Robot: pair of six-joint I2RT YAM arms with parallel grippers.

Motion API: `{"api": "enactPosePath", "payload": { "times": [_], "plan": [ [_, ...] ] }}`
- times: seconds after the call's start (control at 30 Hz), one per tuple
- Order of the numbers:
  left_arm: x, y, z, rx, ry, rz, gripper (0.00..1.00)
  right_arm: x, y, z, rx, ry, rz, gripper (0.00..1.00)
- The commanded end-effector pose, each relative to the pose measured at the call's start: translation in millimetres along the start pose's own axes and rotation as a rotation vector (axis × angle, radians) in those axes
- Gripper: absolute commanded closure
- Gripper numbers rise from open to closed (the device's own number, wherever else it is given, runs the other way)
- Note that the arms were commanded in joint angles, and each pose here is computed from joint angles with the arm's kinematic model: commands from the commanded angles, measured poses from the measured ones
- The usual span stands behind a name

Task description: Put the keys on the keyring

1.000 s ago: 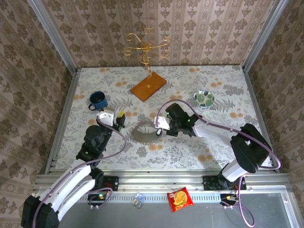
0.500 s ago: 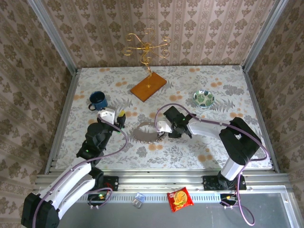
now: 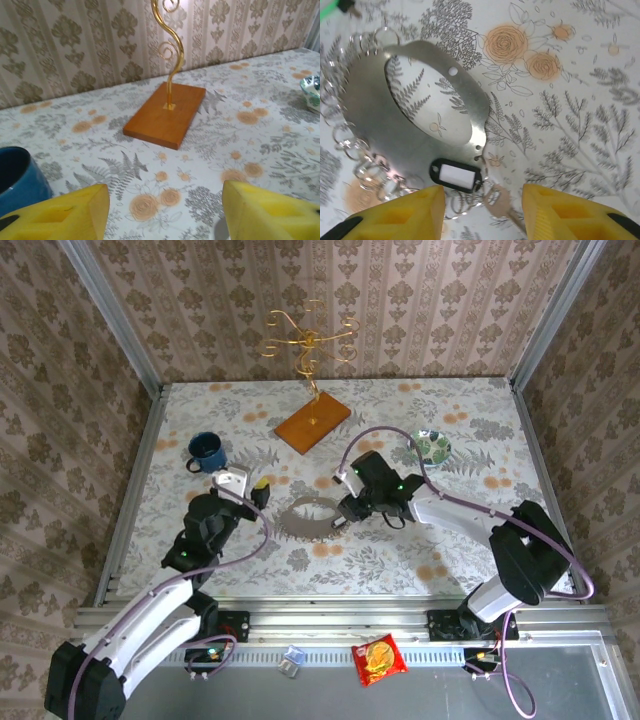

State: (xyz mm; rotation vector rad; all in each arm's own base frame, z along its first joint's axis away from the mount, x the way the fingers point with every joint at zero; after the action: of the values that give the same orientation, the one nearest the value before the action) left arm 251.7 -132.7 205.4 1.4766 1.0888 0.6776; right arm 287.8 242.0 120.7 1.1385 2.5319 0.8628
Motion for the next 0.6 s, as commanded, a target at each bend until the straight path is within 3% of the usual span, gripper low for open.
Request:
{"api": "enactPosePath", "payload": {
  "times": [0.0, 0.13, 0.3, 0.57],
  "plan": [
    [-9.8, -7.4, 5.1, 0.086, -0.067, -0.092, 0.39, 7.4, -5.9, -4.4, 0.025, 0.034, 0.366, 0.59],
    [-13.3, -19.3, 12.7, 0.159, -0.083, -0.177, 0.39, 27.9, -15.4, 7.6, 0.095, 0.118, 0.496, 0.62],
    [-14.2, -26.0, 17.1, 0.195, -0.08, -0.243, 0.39, 58.1, -24.1, 24.8, 0.188, 0.127, 0.347, 0.66],
    [-11.4, -30.1, 13.7, 0.206, -0.064, -0.242, 0.39, 63.1, -33.8, 43.3, 0.263, 0.077, 0.246, 0.69]
  ]
}}
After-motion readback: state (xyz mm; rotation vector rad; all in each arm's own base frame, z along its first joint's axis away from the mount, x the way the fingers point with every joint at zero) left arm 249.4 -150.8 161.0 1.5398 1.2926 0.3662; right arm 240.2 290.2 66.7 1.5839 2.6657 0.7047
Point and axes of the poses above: each hand's point on the last joint's axis, 136 mm out from that joint toward the fingers, its own z axis out along the fingers, its own x axis along the line the jaws close on, y = z × x, the point moved 3 cm from there along -z, back along the fingers, and after that the axes turned 9 degrees about -z, right-handed, at the moved point
